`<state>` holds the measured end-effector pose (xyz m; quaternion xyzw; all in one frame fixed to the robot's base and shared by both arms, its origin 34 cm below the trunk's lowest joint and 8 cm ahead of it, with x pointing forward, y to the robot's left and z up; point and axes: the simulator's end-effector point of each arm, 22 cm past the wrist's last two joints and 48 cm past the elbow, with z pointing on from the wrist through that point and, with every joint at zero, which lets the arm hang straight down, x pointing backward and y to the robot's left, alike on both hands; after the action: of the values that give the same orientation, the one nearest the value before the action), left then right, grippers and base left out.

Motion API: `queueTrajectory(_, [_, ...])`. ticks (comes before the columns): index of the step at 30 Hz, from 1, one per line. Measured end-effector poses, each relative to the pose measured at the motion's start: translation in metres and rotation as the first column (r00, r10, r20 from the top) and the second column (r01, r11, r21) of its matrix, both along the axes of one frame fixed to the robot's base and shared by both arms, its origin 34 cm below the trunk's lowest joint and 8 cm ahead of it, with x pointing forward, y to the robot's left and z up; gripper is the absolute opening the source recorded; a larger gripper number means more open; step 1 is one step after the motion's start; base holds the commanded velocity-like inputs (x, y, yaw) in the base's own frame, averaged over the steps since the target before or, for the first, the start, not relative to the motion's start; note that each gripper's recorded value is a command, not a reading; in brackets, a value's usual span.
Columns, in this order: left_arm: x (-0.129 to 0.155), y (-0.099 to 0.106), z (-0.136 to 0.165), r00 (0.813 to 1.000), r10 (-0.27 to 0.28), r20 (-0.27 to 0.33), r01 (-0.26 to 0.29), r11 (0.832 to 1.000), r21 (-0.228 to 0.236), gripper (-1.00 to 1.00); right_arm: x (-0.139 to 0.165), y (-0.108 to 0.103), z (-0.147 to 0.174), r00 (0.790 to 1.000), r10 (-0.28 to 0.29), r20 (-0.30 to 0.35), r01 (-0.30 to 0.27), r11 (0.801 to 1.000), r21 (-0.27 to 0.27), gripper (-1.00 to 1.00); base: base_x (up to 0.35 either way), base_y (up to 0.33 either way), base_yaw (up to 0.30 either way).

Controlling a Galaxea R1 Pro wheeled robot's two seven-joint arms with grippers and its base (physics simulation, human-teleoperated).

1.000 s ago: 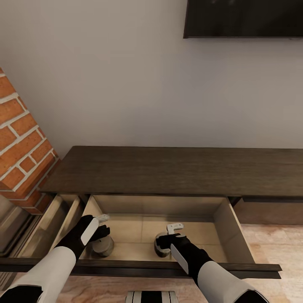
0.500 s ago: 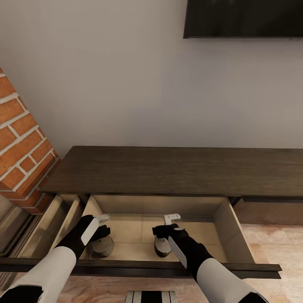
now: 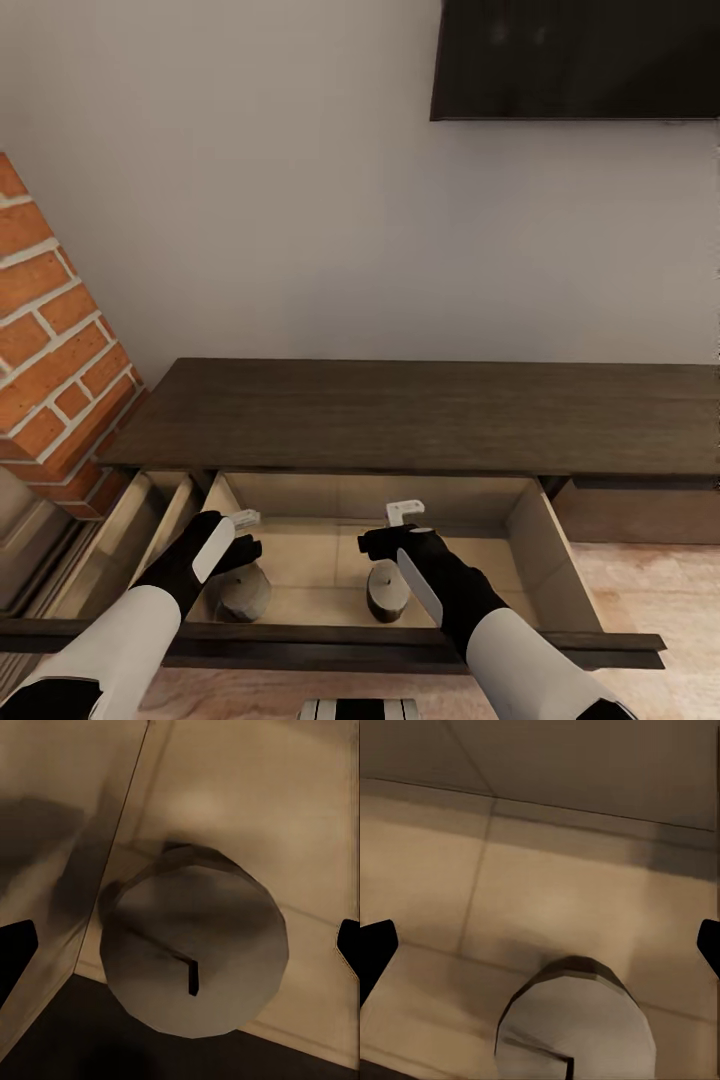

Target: Place each of the two pumpkins and all three candles from the living room inside a cabinet in the living room (use any cabinet), then make sure every cabinet is closed, and position the cauldron so it is next to a table in the living room.

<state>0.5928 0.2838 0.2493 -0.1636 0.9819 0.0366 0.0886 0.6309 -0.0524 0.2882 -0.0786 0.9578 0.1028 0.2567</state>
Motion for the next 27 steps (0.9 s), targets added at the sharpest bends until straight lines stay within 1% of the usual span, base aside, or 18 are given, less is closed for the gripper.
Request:
queueTrajectory(15, [0.014, -0.003, 0.033, 0.998, -0.003, 0.061, 0.003, 1.0, -0.003, 1.0, 0.011, 0.0, 0.035, 0.998, 0.002, 0.055, -0.002, 1.0, 0.0, 1.0, 0.0, 0.0, 0.0])
queueTrajectory(16, [0.013, -0.005, 0.033, 0.998, -0.004, 0.059, 0.005, 1.0, -0.006, 1.0, 0.01, 0.0, 0.036, 0.999, 0.005, 0.049, -0.005, 1.0, -0.002, 1.0, 0.0, 0.0, 0.0])
queueTrajectory(18, [0.014, -0.005, 0.037, 0.998, -0.004, 0.065, 0.005, 1.0, -0.006, 1.0, 0.001, -0.001, 0.035, 1.0, 0.021, 0.003, -0.021, 1.0, -0.018, 1.0, -0.192, 0.026, 0.0])
queueTrajectory(21, [0.018, -0.003, 0.045, 0.997, -0.003, 0.081, 0.003, 1.0, -0.003, 1.0, 0.003, 0.001, 0.044, 1.0, 0.027, 0.01, -0.027, 1.0, -0.014, 1.0, -0.202, 0.01, 0.0])
queueTrajectory(27, [0.023, -0.003, 0.059, 0.994, -0.003, 0.107, 0.004, 1.0, -0.003, 1.0, 0.011, 0.0, 0.065, 0.999, 0.031, 0.043, -0.03, 0.999, -0.013, 1.0, -0.038, 0.002, 0.0])
